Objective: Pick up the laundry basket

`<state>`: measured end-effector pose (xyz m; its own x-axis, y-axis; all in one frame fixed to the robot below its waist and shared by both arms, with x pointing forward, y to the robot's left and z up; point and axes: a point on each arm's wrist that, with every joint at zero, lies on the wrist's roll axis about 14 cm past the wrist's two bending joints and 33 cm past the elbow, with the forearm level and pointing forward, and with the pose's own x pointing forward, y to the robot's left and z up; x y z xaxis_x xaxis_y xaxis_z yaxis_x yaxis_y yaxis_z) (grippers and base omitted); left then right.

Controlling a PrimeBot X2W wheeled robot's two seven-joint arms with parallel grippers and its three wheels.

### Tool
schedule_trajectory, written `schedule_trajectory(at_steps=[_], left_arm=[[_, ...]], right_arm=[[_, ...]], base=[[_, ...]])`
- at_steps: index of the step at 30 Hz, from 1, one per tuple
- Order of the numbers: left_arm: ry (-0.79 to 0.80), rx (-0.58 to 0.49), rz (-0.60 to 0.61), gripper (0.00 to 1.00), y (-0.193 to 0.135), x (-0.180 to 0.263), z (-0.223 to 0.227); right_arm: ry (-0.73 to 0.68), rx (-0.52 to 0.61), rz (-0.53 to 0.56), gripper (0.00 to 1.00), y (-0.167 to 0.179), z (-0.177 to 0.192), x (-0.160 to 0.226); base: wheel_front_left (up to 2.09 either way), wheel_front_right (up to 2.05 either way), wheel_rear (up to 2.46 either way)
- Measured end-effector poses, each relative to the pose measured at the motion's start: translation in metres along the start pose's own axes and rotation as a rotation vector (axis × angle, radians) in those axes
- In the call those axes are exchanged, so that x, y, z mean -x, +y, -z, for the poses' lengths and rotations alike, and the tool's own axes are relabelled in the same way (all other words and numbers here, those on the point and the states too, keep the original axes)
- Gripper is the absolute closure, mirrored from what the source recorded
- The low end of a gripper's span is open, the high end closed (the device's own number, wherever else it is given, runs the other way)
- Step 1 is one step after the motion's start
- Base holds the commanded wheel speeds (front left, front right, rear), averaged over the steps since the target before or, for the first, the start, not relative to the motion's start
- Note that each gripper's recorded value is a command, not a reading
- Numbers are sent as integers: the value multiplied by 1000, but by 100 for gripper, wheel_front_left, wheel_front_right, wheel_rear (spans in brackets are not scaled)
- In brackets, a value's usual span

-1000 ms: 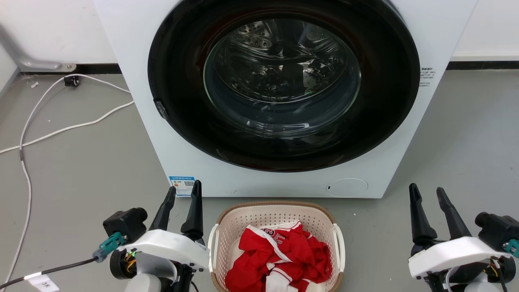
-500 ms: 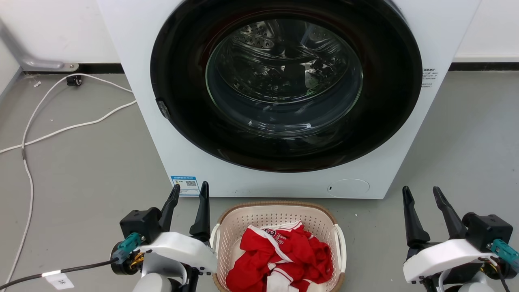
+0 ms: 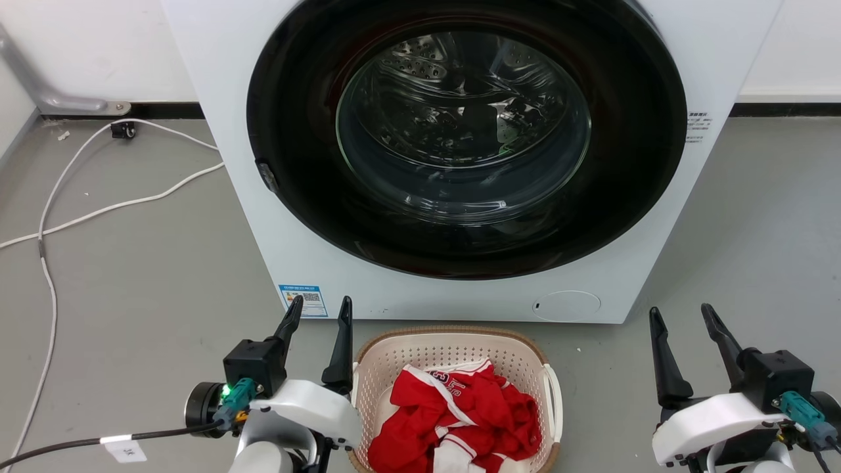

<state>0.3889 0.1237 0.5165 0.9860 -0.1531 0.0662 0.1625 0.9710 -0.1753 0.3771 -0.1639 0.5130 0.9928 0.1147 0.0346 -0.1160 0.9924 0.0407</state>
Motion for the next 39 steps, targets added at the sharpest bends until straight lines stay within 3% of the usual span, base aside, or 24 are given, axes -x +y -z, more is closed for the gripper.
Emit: schedule_trajectory(at_steps=[15, 30, 39], left_arm=[[-17, -111, 11, 0, -3, 0, -1], [-25, -187, 29, 0, -5, 1, 1], [-10, -176, 27, 0, -4, 2, 6]], right_arm=[[-12, 85, -19, 0, 4, -2, -1], [-31, 73, -14, 0, 2, 0, 1], [-25, 39, -5, 0, 0, 4, 3]], base=[[0, 0, 0], [0, 0, 0], [0, 0, 0]])
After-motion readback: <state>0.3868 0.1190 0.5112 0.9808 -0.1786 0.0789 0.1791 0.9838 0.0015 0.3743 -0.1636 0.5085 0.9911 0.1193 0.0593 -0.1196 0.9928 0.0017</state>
